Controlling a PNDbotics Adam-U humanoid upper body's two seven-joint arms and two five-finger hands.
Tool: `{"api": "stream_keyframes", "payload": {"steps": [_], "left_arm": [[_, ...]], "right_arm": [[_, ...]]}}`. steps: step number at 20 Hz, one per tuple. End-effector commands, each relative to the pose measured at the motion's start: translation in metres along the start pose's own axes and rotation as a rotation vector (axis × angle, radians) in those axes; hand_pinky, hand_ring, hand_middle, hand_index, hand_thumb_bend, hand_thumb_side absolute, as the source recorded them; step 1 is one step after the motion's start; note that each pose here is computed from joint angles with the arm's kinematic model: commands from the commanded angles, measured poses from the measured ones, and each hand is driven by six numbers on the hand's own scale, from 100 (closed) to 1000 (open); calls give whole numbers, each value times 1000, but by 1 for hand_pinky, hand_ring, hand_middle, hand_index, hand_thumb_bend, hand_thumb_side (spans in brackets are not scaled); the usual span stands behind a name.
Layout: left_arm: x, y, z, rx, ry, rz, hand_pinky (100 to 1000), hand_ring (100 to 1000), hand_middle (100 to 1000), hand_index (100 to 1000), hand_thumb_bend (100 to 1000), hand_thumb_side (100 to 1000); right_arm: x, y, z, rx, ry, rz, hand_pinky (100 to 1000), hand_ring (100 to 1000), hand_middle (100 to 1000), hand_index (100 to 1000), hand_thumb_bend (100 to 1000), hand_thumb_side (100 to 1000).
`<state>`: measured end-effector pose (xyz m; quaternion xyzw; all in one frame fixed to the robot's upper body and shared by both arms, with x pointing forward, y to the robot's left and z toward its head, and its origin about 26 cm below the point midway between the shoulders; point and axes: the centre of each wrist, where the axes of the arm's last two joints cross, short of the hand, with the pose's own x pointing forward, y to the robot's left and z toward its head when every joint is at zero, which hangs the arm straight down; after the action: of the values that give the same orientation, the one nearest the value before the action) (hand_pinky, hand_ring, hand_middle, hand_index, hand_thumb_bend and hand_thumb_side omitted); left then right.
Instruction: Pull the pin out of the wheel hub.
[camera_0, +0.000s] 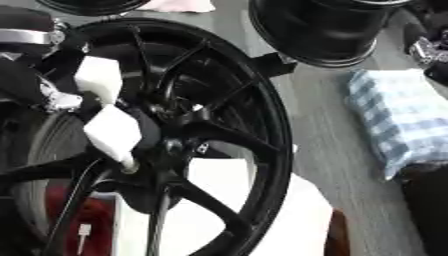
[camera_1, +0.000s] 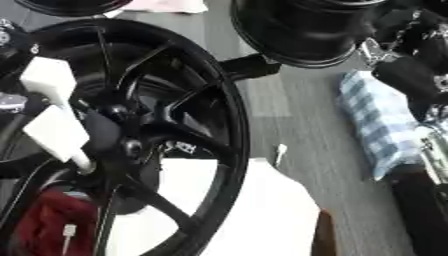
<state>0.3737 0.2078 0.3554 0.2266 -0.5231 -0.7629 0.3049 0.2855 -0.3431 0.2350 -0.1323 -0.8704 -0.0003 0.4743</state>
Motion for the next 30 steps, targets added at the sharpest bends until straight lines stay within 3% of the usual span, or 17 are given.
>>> {"api": "stream_keyframes", "payload": {"steps": [1,3,7,9,11,13,15,19,30], "left_arm": [[5,11,8,25,-10,-17,908,715,592,817,263,577],[6,12,9,27,-14,-15,914,732,651,857,279,584],[7,12,8,27,-24,-18,916,740,673,861,303,573],[8,13,8,27,-33,-16,914,731,643,849,289,559],[9,13,8,30,-37,-10,899,678,526,791,243,532],[9,13,8,32,-37,-2,862,607,455,712,174,462],[9,13,7,35,-37,9,818,532,369,620,100,321],[8,12,7,56,-22,29,752,459,251,482,100,119],[7,30,32,284,-26,171,756,374,149,382,100,164]], "right_arm": [[8,-3,-2,-2,-24,13,615,574,440,530,309,100],[8,-3,-2,-1,-23,14,615,574,440,530,307,100],[8,-3,-2,1,-21,13,615,574,437,529,305,100],[8,-3,-1,0,-20,12,615,575,437,529,306,100],[8,-3,-1,0,-18,13,615,575,437,530,304,100],[8,-3,-1,-2,-18,11,616,575,437,530,304,100],[8,-3,-1,-5,-17,10,616,576,437,530,303,100],[8,-3,-1,-9,-17,9,616,575,437,530,303,100],[7,-4,0,-15,-12,19,617,574,438,530,306,100]]}}
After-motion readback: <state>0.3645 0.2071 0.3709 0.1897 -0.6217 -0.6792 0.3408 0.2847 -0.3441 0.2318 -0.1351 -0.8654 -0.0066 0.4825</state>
